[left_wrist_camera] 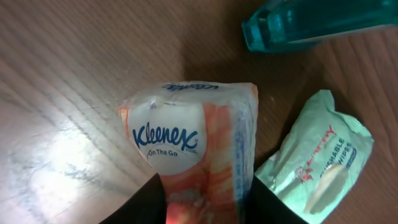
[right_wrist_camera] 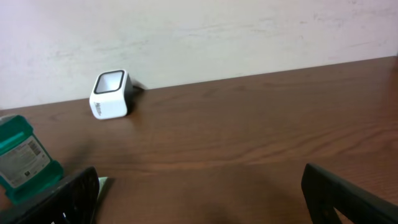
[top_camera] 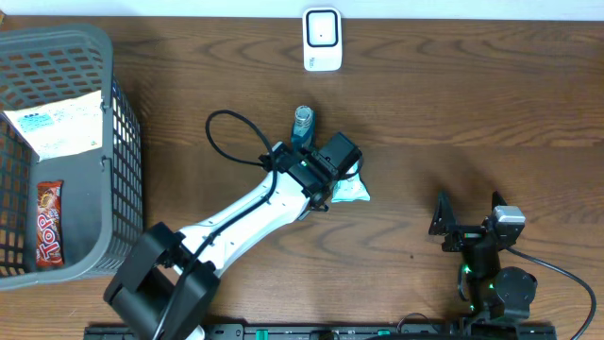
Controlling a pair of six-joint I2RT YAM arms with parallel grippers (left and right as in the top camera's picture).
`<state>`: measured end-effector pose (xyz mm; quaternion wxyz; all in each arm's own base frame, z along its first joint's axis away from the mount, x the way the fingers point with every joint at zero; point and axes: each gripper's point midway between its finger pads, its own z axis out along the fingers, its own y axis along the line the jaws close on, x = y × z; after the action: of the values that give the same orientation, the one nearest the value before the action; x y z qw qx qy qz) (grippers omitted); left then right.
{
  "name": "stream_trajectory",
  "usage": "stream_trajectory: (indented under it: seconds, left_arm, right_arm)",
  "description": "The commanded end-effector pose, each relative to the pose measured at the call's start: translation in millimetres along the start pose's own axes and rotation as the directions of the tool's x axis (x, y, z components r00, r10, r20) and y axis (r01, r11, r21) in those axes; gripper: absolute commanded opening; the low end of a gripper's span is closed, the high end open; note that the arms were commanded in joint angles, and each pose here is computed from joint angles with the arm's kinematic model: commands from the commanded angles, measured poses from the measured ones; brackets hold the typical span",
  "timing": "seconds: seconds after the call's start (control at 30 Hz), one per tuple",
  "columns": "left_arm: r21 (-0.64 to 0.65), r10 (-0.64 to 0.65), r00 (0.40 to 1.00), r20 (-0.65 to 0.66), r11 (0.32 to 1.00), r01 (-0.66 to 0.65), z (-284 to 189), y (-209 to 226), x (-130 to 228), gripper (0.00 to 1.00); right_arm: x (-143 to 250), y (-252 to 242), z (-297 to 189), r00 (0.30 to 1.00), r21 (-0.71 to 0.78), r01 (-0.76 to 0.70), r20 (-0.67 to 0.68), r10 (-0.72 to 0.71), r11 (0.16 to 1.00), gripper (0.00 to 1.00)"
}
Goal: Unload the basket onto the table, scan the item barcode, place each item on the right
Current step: 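Carry the Kleenex pack next to the wipes and release it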
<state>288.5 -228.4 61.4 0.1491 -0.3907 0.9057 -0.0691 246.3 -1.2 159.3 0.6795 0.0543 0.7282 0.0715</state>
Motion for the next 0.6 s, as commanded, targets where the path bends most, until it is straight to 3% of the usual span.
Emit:
stream_trajectory:
  seconds: [0.0,0.13,0.2,0.27,0.33,0.43,0.57]
  left_arm:
    - [-0.02,-0.007,0.999,0.034,1.0,0.007,11,3,-4,0.38]
    - [-0.039,-0.001,1.0,0.031,0.999,0.003,22,4,-1,0.4]
    - [-0.041,0.002,1.0,0.021,0.999,-0.002,23,5,1,0.49]
    - [-0.033,0.02,1.0,0.004,0.999,-0.02,21,2,3,0.68]
    - [-0.02,0.046,0.999,-0.005,0.999,-0.046,18,-2,4,0.78]
    - [0.02,0.107,0.994,-0.029,0.994,-0.107,8,-13,6,0.87]
    - [0.071,0.145,0.989,-0.023,0.987,-0.143,-19,-23,0,0.89]
  right_arm:
    - [1,1,0,1.0,-0.003,0.008,0.0,-0.008,1.0,0.99]
    - [1,1,0,1.0,-0.004,0.008,0.0,-0.008,1.0,0.99]
    - [1,1,0,1.0,-0.004,0.008,0.0,-0.008,1.0,0.99]
    - [1,1,0,1.0,-0.004,0.008,0.0,-0.008,1.0,0.99]
    - [1,1,0,1.0,-0.004,0.008,0.0,-0.008,1.0,0.99]
    - [1,1,0,1.0,-0.004,0.008,0.0,-0.008,1.0,0.99]
    - [1,1,0,1.0,-0.004,0.008,0.0,-0.008,1.0,0.99]
